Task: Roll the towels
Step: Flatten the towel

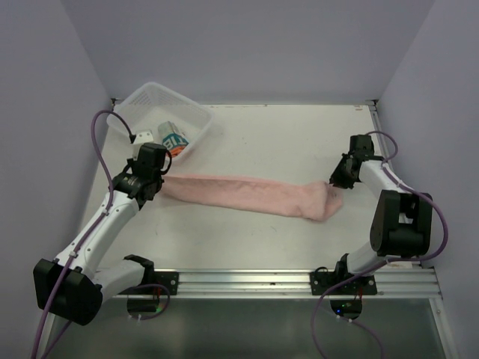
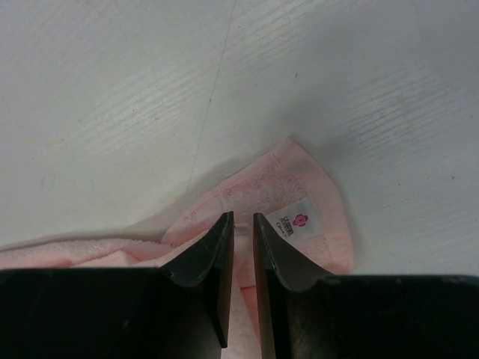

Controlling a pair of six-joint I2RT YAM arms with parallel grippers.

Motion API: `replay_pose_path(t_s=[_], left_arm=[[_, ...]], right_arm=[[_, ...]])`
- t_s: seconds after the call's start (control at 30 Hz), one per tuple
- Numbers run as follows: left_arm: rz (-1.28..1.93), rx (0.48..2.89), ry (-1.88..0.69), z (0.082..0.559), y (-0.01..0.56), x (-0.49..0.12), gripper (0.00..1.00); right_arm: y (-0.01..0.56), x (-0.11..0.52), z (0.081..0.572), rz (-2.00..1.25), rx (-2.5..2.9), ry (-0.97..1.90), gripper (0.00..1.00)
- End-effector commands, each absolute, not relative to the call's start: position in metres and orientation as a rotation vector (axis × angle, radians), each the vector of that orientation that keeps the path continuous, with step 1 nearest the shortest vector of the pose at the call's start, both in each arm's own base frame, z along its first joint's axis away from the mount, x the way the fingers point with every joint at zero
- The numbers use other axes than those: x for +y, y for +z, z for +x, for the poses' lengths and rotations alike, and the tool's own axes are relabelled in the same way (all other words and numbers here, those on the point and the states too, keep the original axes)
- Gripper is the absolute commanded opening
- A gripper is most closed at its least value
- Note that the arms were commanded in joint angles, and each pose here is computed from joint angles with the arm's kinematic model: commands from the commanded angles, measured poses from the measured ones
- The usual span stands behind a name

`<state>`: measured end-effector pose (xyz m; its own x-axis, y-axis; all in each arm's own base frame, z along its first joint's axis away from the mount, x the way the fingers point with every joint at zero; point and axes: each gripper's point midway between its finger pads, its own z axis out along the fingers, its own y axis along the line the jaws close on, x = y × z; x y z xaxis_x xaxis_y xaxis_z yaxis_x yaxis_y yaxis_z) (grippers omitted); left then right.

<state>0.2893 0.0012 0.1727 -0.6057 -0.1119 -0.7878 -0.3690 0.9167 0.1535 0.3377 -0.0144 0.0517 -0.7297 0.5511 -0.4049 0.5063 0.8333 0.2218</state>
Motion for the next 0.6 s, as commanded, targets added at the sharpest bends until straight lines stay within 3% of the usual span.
replay_pose_path(t_s=[0.0,0.57], left_arm=[[-0.385,2.156,0.352,0.296,0.179,0.0,0.0],[-0.376,2.16,0.34,0.297,0.176,-0.002,0.0]], right_arm=[[0.057,-0.007,0.348,0.732,2.525,0.197,0.21],[0.027,0.008,0.334,0.691,2.647,0.227,0.25]])
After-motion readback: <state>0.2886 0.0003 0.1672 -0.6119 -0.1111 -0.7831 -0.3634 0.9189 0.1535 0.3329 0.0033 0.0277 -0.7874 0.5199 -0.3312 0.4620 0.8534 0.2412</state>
